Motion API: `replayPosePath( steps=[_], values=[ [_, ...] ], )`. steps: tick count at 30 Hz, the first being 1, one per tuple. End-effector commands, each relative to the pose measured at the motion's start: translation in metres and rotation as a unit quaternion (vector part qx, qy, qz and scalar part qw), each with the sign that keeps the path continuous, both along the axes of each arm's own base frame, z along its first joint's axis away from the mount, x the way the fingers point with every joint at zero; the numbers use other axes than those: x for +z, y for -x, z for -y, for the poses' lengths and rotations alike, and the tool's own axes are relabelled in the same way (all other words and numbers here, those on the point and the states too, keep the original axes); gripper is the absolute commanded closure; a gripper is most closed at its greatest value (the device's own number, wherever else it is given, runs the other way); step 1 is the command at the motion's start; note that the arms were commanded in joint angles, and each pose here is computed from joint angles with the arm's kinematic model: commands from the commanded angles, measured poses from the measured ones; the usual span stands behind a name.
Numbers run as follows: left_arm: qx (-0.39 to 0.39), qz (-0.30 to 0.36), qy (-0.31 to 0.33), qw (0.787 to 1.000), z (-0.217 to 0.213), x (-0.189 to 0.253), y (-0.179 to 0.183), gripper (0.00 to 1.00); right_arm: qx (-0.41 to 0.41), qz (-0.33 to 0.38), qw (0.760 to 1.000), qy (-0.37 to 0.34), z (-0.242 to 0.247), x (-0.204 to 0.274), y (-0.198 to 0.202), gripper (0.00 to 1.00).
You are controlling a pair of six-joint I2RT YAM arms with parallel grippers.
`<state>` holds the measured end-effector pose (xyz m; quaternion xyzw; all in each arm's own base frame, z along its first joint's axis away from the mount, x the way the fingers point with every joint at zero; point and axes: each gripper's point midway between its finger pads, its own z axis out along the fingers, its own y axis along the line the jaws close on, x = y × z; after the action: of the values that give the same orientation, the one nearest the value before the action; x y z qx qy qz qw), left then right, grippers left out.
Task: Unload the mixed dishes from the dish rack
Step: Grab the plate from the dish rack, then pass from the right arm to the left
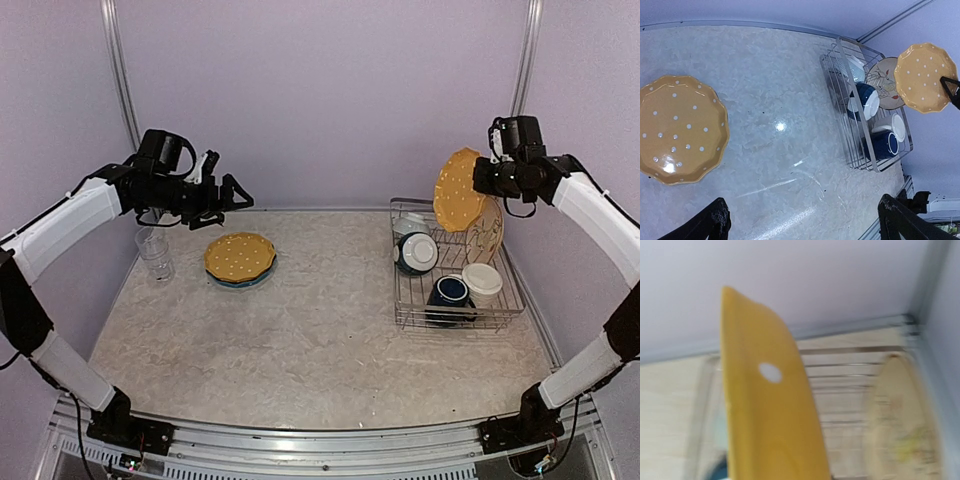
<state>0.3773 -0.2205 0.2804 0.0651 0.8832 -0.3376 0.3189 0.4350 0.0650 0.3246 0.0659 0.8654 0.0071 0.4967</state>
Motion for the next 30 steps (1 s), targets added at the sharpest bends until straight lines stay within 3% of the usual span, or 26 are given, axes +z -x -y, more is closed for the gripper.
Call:
replayPosePath(
  steps=[1,8,18,25,30],
  values=[
    [-0.059,-0.028,0.056,0.996,0.026,0.006,0.01,0.01,0.099,0.118,0.974,-0.164,-0.048,0.066,0.014,1.0],
    [-0.16,-0.095,0.167,0.968,0.063,0.006,0.028,0.01,0.247,0.123,0.904,-0.327,-0.122,0.058,0.03,1.0],
    [-0.214,-0.163,0.202,0.942,0.099,-0.017,0.044,0.05,0.34,0.083,0.841,-0.412,-0.217,0.036,0.047,1.0],
    [-0.219,-0.187,0.202,0.936,0.106,-0.031,0.045,0.19,0.381,0.067,0.813,-0.435,-0.261,0.032,0.057,1.0],
    [-0.218,-0.187,0.197,0.937,0.107,-0.033,0.045,0.35,0.399,0.057,0.799,-0.446,-0.28,0.029,0.062,1.0]
  ],
)
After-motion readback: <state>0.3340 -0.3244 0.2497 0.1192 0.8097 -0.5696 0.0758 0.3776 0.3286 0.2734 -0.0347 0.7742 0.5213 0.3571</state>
